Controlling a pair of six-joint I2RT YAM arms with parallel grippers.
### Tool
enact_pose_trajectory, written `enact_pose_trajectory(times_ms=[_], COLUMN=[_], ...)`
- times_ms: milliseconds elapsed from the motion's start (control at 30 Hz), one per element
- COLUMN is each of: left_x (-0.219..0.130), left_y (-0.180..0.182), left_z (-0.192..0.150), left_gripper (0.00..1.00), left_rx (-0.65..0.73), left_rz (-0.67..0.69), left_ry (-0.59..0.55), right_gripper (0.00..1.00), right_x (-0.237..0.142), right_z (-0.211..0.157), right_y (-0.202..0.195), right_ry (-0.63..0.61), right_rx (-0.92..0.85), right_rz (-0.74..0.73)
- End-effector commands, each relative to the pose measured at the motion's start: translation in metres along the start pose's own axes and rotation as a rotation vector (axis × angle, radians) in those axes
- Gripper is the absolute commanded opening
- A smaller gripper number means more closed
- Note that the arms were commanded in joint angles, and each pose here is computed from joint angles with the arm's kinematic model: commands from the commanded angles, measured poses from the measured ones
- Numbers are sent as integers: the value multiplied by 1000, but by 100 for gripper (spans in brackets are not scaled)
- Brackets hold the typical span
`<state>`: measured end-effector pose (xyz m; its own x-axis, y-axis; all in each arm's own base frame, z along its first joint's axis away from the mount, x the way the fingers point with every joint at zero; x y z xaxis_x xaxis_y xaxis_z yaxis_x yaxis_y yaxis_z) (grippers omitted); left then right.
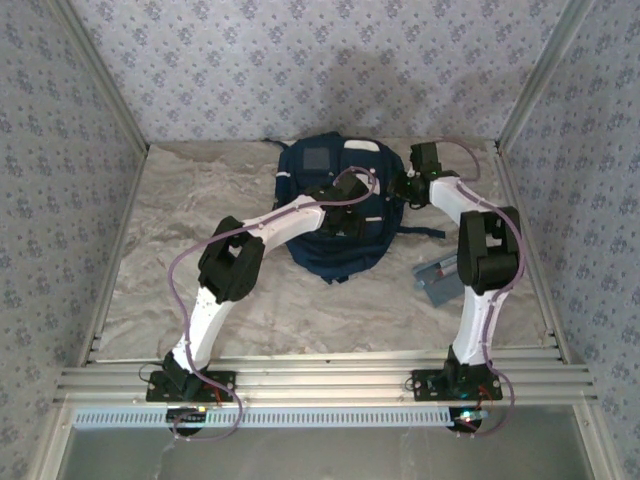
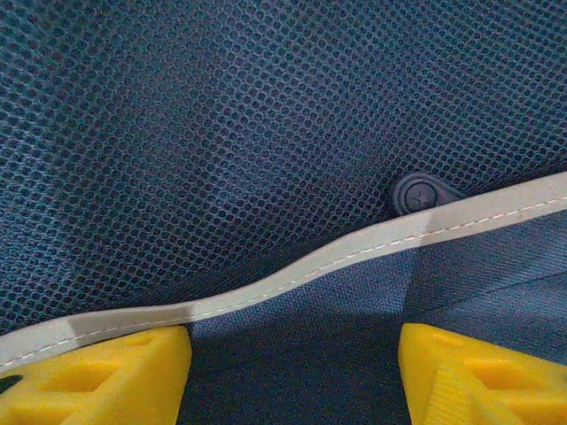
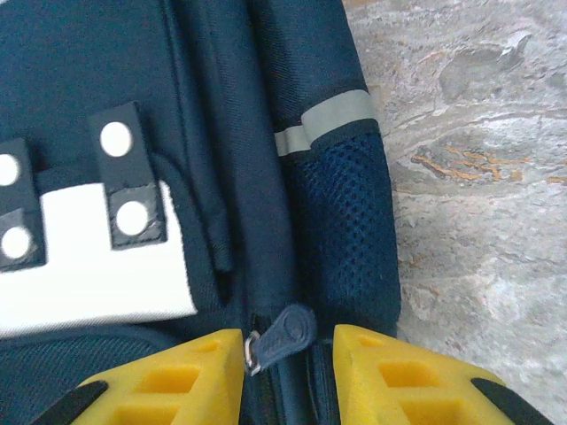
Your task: Pack books, pencil case, and school supplies into a backpack
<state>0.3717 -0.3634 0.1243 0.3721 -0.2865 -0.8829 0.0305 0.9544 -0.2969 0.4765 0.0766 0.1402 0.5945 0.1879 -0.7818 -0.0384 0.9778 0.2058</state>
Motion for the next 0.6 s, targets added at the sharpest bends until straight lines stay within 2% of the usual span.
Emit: enact_pose_trajectory(times_ms=[0, 333, 500, 567], left_x=[5, 5, 6, 7], left_y=[4, 5, 4, 5], left_z=[-4, -6, -6, -5], left_gripper=[64, 64, 65, 65], left_rx=[-23, -26, -26, -28], left_rz=[-19, -24, -22, -20], left_ry=[31, 36, 36, 35], right_gripper=[33, 32, 18, 18], right_x=[9, 38, 40, 34], right_z=[12, 6, 5, 4], right_y=[-5, -1, 8, 9], right_ry=[-19, 32, 36, 27], right_rx=[35, 37, 27, 24], right_rz=[10, 66, 117, 123])
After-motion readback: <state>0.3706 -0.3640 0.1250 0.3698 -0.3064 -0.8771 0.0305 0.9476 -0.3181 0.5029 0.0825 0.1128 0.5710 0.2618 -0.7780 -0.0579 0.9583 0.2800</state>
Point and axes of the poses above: each hand's point on the last joint's axis, 136 mm out from that joint toward the fingers, its own x axis out along the fingers, its own y axis along the line the jaws close on, z = x × y, the point moved 7 cm from there along -x, back along the fingers, and after that the axes turned 15 degrees about -x, right-handed, at the moved point
